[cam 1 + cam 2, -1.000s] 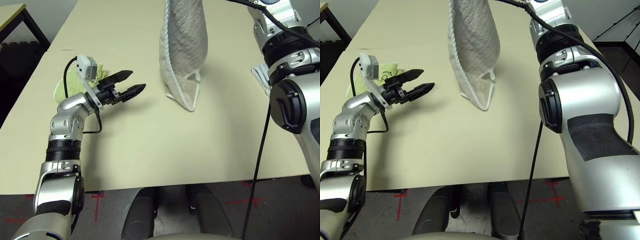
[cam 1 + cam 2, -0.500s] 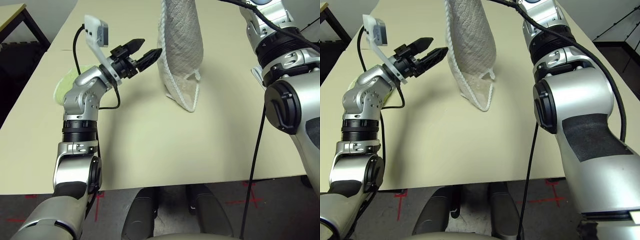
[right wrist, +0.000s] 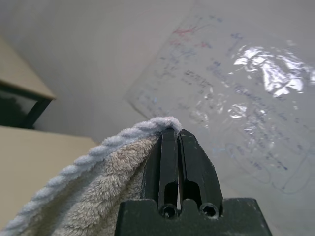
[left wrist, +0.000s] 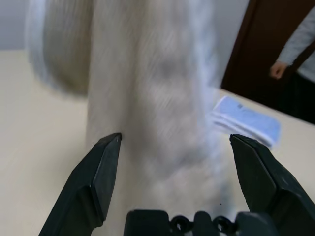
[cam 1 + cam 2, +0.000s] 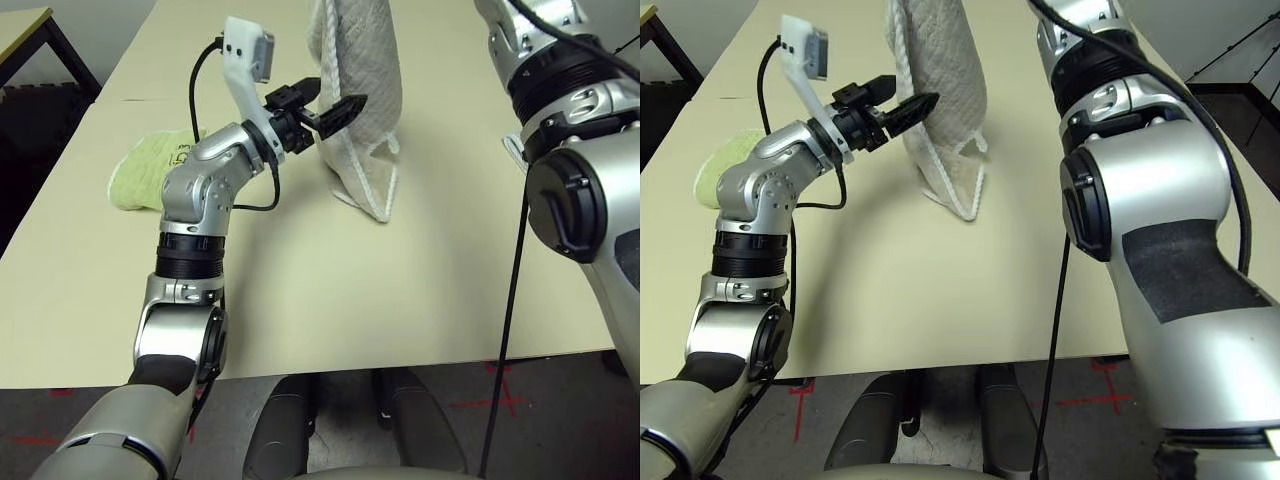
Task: Fold the towel and set it aside.
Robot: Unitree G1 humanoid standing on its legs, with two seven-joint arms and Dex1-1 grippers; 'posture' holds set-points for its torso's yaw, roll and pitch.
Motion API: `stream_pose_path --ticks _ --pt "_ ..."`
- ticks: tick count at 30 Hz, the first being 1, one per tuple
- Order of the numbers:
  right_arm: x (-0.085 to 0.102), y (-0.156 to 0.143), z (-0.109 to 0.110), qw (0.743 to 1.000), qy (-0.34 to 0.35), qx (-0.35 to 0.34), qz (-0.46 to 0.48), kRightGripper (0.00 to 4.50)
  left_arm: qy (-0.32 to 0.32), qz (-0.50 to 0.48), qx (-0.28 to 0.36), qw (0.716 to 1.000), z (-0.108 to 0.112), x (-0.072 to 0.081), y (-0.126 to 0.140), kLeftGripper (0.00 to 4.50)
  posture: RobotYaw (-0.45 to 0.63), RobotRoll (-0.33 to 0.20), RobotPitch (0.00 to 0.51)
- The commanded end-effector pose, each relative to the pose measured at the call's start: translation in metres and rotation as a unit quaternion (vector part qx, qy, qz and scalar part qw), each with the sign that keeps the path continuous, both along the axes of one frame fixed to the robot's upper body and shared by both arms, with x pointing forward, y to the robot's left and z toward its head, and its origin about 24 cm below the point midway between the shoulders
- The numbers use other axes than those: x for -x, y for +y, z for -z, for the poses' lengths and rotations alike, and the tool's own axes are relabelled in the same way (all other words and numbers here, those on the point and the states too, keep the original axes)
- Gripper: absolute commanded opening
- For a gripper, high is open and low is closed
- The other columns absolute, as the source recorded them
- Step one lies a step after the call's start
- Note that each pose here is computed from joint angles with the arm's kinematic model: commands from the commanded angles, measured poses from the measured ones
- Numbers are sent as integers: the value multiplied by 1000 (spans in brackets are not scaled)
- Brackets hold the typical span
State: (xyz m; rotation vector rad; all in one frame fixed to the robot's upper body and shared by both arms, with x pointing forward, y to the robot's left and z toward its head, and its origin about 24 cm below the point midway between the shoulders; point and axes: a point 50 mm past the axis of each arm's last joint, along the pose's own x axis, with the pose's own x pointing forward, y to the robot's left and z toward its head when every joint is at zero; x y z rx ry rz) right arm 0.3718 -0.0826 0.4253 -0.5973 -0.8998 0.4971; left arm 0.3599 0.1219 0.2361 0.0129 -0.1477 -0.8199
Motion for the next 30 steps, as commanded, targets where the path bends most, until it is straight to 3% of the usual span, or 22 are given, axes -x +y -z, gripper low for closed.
stream_pose_path --ticks 1,13,18,24,30 --pt "10 -12 -23 999 -30 -21 11 26 15 -11 -23 1000 16 -3 7 4500 75 0 151" --pt "1 -16 -8 1000 -5 -9 25 26 29 8 -78 996 29 12 31 4500 82 0 154" --pt "3 -18 -12 1000 -11 -12 27 26 35 -21 -90 995 35 7 38 4500 82 0 154" --pt "1 -14 -8 1000 -4 -4 26 26 34 43 13 998 -6 19 10 4500 85 0 157" --pt "0 -11 -6 1000 0 -7 24 26 64 75 48 994 -20 34 -10 4500 91 0 162"
